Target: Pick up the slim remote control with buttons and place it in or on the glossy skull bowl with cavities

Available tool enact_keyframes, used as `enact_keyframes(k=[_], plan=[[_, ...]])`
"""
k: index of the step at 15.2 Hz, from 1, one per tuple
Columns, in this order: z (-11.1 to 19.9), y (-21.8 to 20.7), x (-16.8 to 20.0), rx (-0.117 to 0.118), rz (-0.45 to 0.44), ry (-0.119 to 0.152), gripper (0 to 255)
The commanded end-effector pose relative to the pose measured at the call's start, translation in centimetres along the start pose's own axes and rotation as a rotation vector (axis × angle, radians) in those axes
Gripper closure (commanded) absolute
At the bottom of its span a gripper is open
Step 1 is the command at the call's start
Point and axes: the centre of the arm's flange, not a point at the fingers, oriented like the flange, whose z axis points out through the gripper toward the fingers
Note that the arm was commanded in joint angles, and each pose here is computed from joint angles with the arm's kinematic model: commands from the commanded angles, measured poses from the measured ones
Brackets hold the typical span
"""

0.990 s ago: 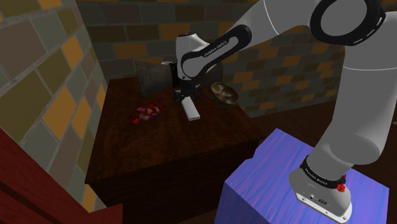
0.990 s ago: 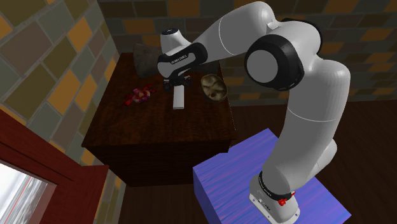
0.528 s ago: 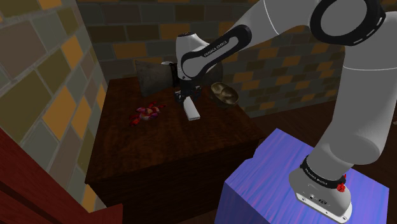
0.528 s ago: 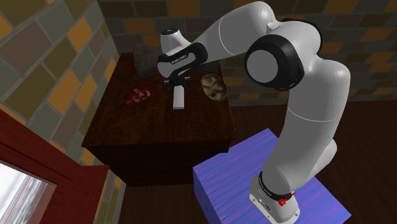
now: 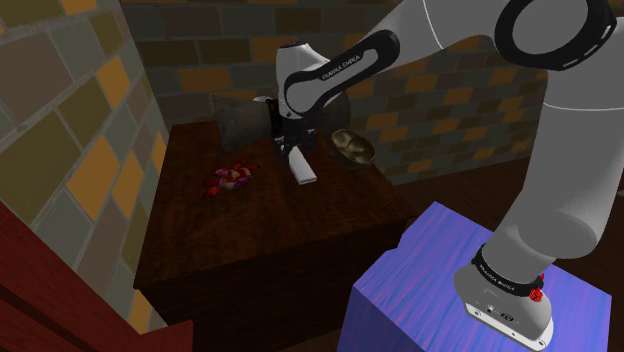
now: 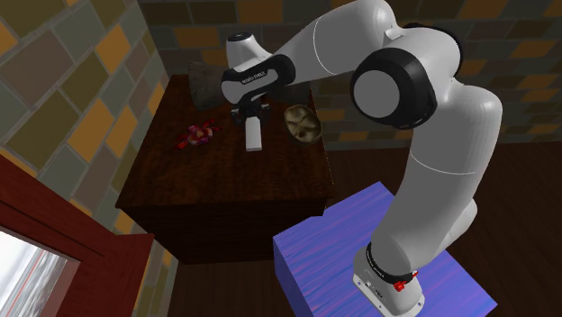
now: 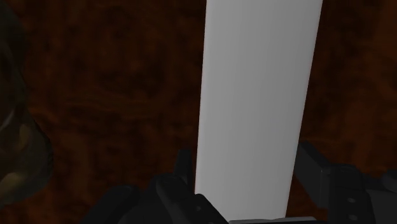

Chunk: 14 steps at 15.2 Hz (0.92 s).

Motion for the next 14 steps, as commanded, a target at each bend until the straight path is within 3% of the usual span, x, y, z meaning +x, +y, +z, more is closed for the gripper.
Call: enact_keyframes(k=[1, 14], plan=[[-1.1, -0.1, 0.0, 0.0, 0.0, 0.0, 255], [-7.9, 0.1, 0.1, 0.0, 0.0, 0.0, 255]])
